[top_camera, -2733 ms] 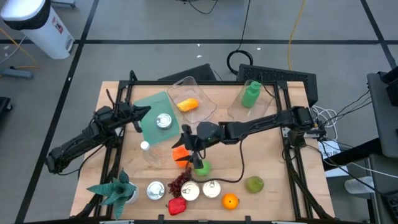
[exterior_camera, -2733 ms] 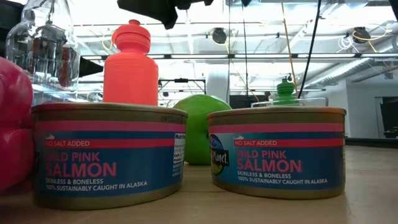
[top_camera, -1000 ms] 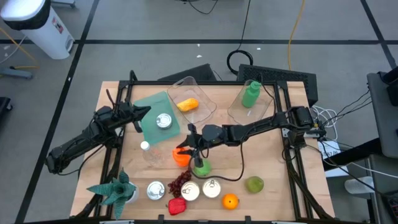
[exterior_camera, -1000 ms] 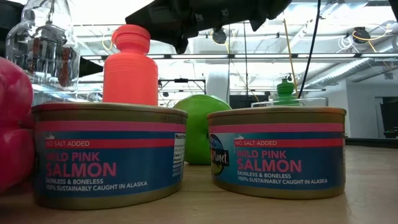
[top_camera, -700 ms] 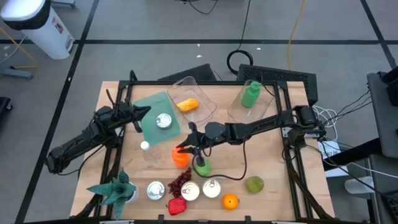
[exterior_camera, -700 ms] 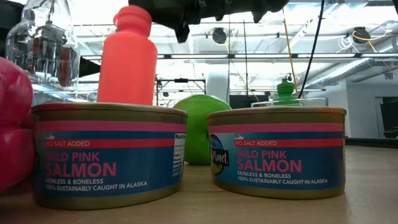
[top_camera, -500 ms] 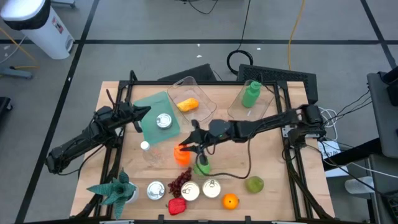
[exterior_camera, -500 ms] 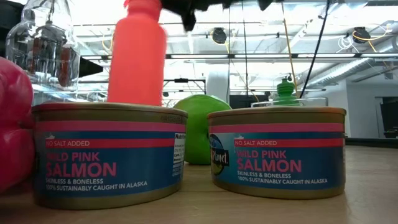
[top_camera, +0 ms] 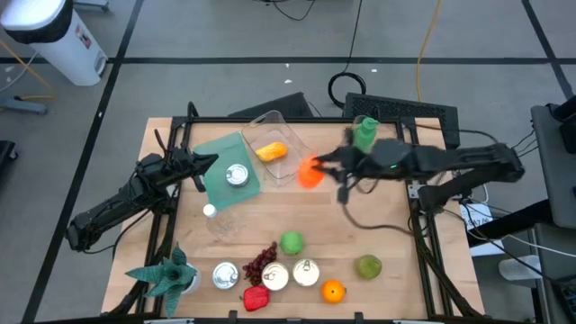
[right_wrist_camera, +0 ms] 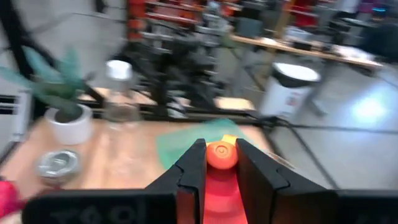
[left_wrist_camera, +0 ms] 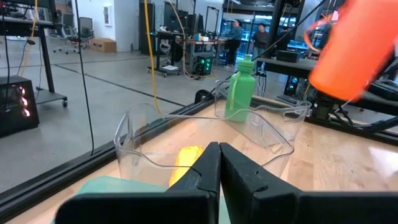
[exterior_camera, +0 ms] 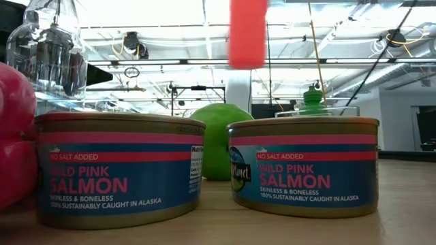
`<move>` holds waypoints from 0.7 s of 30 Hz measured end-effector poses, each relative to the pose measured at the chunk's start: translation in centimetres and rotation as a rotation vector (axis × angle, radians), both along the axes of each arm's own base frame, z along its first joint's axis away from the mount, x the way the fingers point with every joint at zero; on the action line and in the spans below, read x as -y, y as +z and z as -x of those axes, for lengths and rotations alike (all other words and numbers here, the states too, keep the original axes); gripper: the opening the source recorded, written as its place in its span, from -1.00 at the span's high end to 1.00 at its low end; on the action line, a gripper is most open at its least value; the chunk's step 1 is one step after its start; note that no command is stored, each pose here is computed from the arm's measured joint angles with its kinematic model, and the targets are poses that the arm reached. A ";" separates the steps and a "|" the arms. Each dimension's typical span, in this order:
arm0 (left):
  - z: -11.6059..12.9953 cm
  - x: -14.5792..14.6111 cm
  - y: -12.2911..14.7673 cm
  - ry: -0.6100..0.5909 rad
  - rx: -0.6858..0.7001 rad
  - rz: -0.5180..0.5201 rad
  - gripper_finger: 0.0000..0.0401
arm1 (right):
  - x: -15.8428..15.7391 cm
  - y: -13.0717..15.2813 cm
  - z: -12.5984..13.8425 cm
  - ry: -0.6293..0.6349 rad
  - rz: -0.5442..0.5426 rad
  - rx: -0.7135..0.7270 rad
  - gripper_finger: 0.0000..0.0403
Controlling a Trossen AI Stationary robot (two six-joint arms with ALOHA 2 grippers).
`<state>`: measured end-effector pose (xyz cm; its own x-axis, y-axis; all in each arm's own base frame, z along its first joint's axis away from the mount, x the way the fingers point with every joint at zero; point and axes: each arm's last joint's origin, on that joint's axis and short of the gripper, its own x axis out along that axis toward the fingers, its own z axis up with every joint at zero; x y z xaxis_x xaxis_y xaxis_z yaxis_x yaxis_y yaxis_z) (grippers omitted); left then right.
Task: Pick & Place Food Item
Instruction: Put the orange bottle into the right transparent bin
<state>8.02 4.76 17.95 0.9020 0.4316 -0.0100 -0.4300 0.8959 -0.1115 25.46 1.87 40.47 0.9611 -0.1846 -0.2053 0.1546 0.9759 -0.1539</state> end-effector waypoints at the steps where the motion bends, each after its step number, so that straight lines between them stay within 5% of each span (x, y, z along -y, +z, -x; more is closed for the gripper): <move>1: 0.0 0.0 0.0 0.000 0.000 0.000 0.93 | 0.2 0.3 1.0 -0.036 0.008 -0.009 0.71; 12: 0.0 0.0 -0.1 0.000 -0.003 0.005 0.93 | 1.7 0.4 7.8 -0.332 0.020 -0.107 0.70; 21: 0.0 0.0 -0.1 0.000 -0.004 0.004 0.93 | 3.3 -7.2 8.7 -0.486 0.010 -0.050 0.69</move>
